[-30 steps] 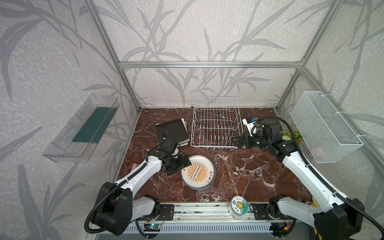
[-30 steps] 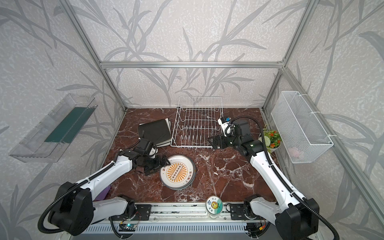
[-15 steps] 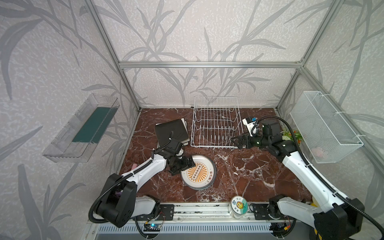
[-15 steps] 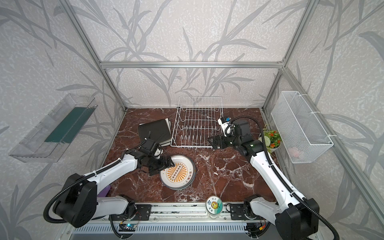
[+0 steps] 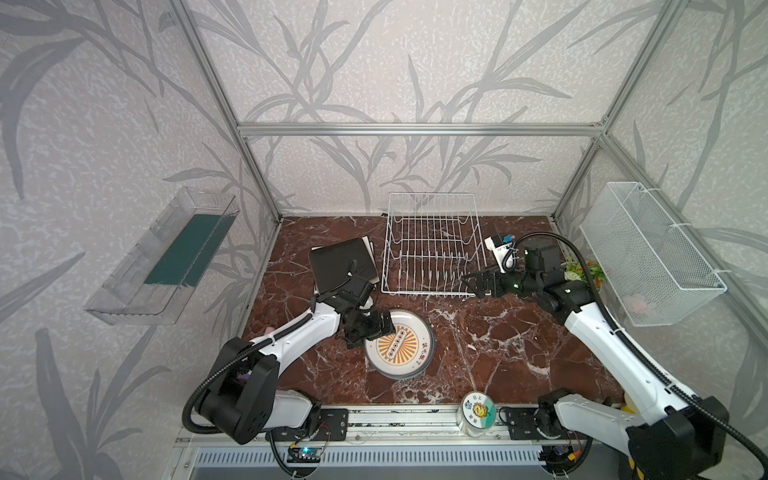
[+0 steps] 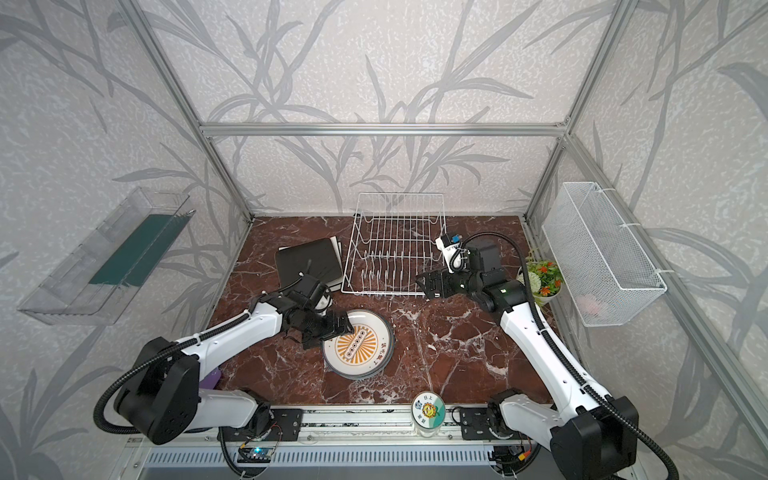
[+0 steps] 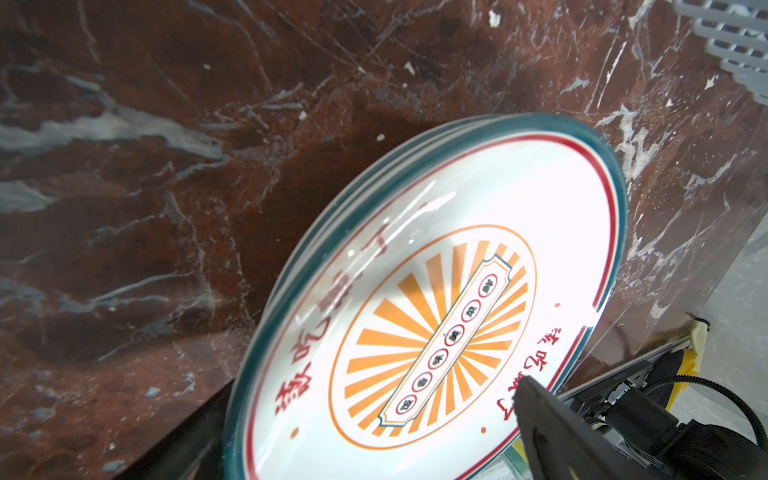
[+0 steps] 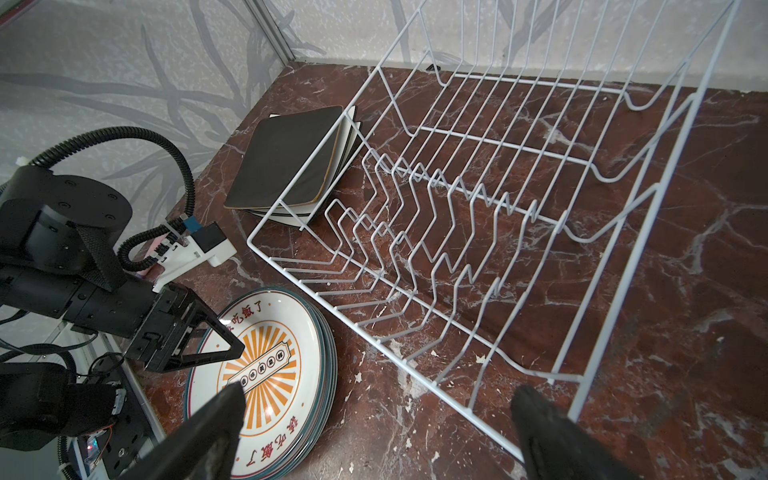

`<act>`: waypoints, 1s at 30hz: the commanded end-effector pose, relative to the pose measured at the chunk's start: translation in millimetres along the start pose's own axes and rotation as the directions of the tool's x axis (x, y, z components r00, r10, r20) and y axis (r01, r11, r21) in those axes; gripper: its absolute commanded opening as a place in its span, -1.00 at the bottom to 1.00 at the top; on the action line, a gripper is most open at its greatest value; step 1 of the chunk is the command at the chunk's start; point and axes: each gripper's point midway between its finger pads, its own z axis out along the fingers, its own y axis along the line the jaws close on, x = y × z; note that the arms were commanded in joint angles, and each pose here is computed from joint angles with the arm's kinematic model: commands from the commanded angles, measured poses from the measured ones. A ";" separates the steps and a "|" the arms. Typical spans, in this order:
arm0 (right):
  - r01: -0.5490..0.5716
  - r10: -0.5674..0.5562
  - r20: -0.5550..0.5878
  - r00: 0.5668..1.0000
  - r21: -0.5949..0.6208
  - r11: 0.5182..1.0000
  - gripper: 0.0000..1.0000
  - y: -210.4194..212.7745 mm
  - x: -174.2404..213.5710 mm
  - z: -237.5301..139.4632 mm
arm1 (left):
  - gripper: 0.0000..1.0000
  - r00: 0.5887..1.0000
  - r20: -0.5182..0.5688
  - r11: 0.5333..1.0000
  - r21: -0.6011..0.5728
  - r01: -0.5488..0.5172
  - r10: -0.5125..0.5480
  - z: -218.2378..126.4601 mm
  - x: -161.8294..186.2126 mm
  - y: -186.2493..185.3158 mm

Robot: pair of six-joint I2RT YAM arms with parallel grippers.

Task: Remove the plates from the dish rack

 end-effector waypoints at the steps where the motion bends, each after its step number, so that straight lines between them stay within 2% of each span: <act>1: -0.002 0.002 0.000 1.000 -0.005 1.000 0.98 1.4 2.7 0.1 | 0.99 1.000 -0.005 0.999 -0.041 -0.010 0.010 -4.7 -0.9 -1.7; 6: 0.000 0.000 -0.003 1.000 -0.002 1.000 0.98 0.5 3.8 0.6 | 0.99 1.000 -0.015 0.995 -0.097 -0.029 0.027 -8.9 0.1 0.3; 11: 0.007 -0.007 0.006 1.000 0.019 1.000 0.98 -2.8 3.4 -0.3 | 0.99 0.998 0.033 0.991 -0.128 -0.045 0.049 -25.2 -6.2 -1.6; 16: 0.019 -0.022 0.039 0.999 0.069 0.997 0.98 -10.3 0.4 -4.0 | 0.99 0.984 0.138 0.975 -0.204 -0.082 0.112 -62.0 -22.2 -2.0; 19: 0.000 -0.015 0.087 0.996 0.167 0.986 0.98 -27.2 -1.3 -9.7 | 0.99 0.949 0.255 0.949 -0.297 -0.106 0.186 -97.7 -40.0 2.3; 21: -0.014 -0.017 0.132 0.991 0.234 0.972 0.98 -40.7 -2.3 -15.7 | 0.99 0.901 0.361 0.926 -0.364 -0.100 0.239 -125.0 -54.3 7.4; 23: -0.032 -0.021 0.172 0.985 0.302 0.953 0.98 -54.7 -1.7 -23.3 | 0.99 0.831 0.481 0.903 -0.426 -0.058 0.280 -150.5 -68.2 17.3; 26: -0.071 -0.040 0.228 0.973 0.461 0.885 0.98 -84.1 2.1 -40.2 | 0.99 0.692 0.622 0.875 -0.483 -0.030 0.367 -185.1 -83.1 25.9; 30: -0.183 -0.032 0.334 0.942 0.591 0.785 0.98 -124.4 17.6 -58.4 | 0.99 0.462 0.733 0.825 -0.565 0.007 0.498 -217.8 -96.7 35.4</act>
